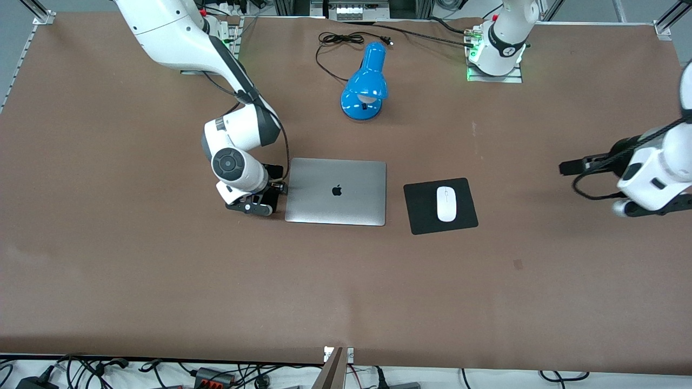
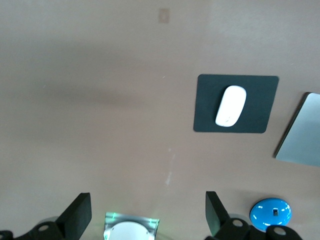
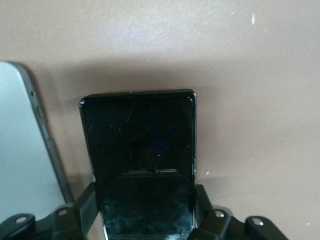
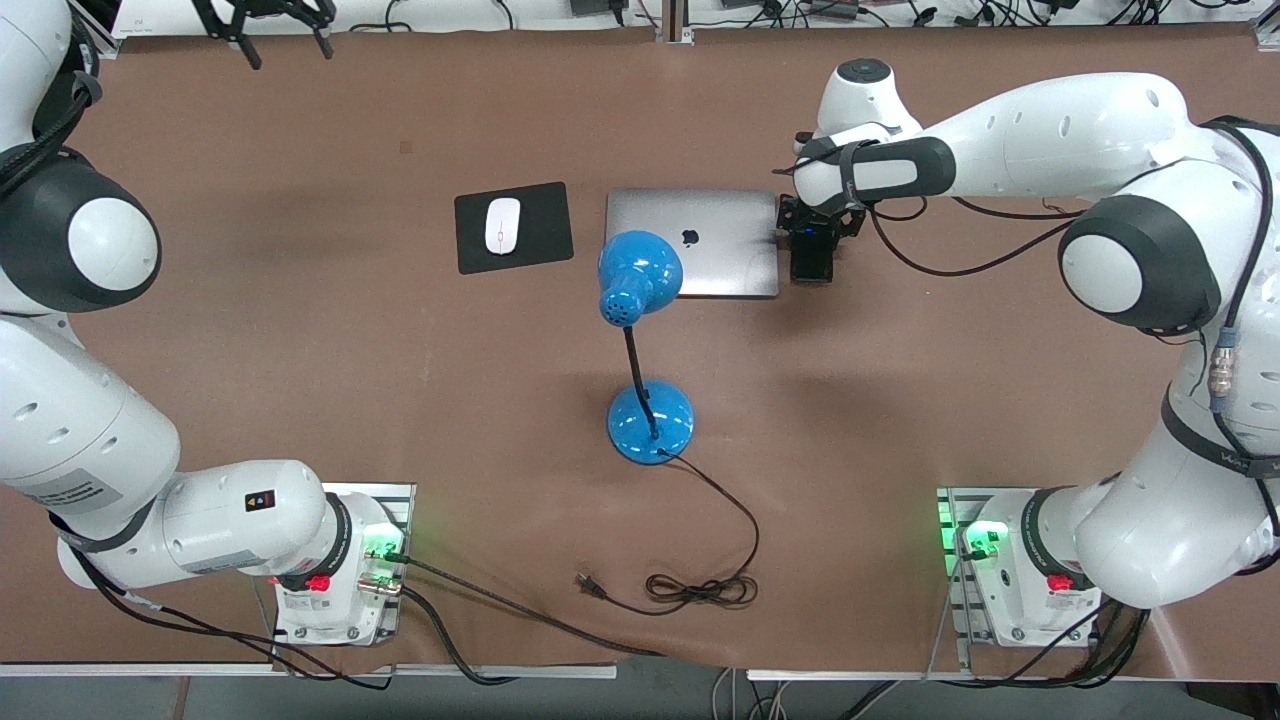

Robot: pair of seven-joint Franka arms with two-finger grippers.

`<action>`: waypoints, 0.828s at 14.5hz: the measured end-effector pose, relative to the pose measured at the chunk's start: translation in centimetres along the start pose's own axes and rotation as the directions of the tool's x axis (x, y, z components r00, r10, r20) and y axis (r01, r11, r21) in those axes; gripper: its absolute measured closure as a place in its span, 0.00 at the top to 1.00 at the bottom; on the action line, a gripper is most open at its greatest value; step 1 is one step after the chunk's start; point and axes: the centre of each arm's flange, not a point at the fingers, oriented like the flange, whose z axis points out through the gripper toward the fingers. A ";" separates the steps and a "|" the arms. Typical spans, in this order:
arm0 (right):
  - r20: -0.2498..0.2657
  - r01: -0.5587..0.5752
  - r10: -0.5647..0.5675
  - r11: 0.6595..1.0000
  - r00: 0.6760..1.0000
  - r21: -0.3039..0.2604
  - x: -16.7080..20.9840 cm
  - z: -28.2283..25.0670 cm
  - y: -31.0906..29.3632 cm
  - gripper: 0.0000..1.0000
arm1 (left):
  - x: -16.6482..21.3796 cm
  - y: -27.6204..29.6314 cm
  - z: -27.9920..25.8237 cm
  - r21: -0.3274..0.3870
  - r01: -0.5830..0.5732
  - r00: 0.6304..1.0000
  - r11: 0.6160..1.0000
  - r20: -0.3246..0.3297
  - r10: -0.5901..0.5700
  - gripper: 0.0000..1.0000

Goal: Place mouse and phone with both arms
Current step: 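Lower the phone beside the laptop with the right gripper and open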

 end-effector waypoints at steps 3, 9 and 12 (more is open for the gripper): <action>0.004 -0.001 0.001 1.000 1.000 -0.005 -0.3 0.3 0.0 0.80 | -0.3 0.2 0.5 0.006 -0.005 1.000 1.000 0.031 0.005 1.00; 0.006 0.031 -0.031 0.999 0.999 -0.007 -0.3 0.4 0.1 0.80 | -3.9 5.5 1.6 0.036 -0.081 0.994 0.996 -0.072 0.084 1.00; 0.005 0.046 -0.046 0.999 0.999 -0.007 -0.2 0.2 0.3 0.80 | -5.3 3.5 1.9 0.077 -0.056 0.991 0.995 -0.120 0.065 1.00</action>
